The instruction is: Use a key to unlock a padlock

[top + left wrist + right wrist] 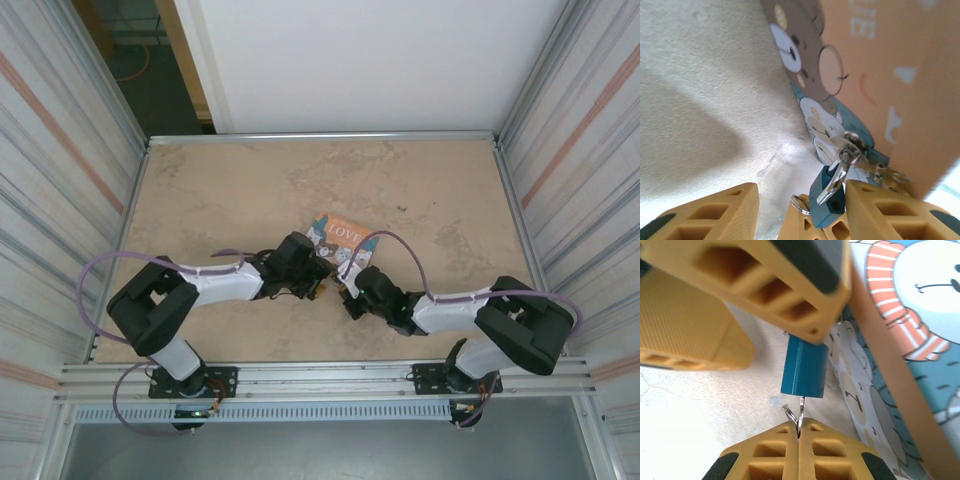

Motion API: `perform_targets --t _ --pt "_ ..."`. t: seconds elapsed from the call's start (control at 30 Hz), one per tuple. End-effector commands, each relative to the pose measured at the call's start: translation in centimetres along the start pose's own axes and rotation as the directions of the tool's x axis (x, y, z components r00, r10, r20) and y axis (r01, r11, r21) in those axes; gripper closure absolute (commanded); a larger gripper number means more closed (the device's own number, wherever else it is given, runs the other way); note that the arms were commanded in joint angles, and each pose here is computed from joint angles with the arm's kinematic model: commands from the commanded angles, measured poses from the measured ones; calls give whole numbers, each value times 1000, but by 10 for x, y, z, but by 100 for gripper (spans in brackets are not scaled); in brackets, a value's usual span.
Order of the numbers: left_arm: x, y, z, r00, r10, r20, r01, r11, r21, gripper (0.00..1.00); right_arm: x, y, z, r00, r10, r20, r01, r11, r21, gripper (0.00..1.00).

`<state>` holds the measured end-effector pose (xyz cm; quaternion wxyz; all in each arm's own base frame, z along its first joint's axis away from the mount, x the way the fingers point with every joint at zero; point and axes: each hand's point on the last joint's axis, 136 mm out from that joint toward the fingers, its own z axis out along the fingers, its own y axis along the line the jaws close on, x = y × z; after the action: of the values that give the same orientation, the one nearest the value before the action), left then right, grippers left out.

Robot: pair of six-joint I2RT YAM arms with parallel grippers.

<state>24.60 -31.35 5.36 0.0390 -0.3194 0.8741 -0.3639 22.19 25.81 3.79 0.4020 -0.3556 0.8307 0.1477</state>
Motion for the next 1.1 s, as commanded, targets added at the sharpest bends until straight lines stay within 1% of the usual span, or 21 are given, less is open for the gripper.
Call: perform_targets --t 0.0,0.1,0.2,0.3,0.4,0.53,0.67,0.83,0.97,1.07 --pt "-12 -2 -18 995 51 88 -51 999 -11 48 11 1 -9 996 82 -31 -84 995 -52 100" --pt "-19 -11 -30 987 92 134 -95 995 16 45 13 0 -14 991 131 -35 -133 987 -90 100" --pt "-27 -19 -45 973 133 187 -141 989 31 44 15 -1 -18 982 185 -47 -189 974 -125 100" --pt "-36 -25 -63 950 185 252 -198 980 26 44 16 -6 -22 966 252 -60 -258 954 -154 100" --pt "-45 -30 -84 914 238 330 -254 967 6 44 19 -10 -24 946 313 -84 -324 928 -185 100" --pt "-57 -36 -113 850 310 425 -328 944 -33 42 25 -9 -24 915 378 -141 -402 885 -236 100" --pt "-65 -38 -135 794 358 491 -373 925 -72 42 30 -11 -19 890 421 -175 -453 860 -234 100" --pt "-73 -35 -151 744 396 539 -398 910 -120 40 36 -19 -10 874 449 -187 -480 858 -185 100" --pt "-77 -30 -154 724 424 543 -415 898 -148 37 38 -26 -8 869 460 -181 -487 860 -150 100" --pt "-79 -30 -152 712 468 523 -459 874 -158 36 39 -29 -9 867 465 -180 -490 861 -134 97"
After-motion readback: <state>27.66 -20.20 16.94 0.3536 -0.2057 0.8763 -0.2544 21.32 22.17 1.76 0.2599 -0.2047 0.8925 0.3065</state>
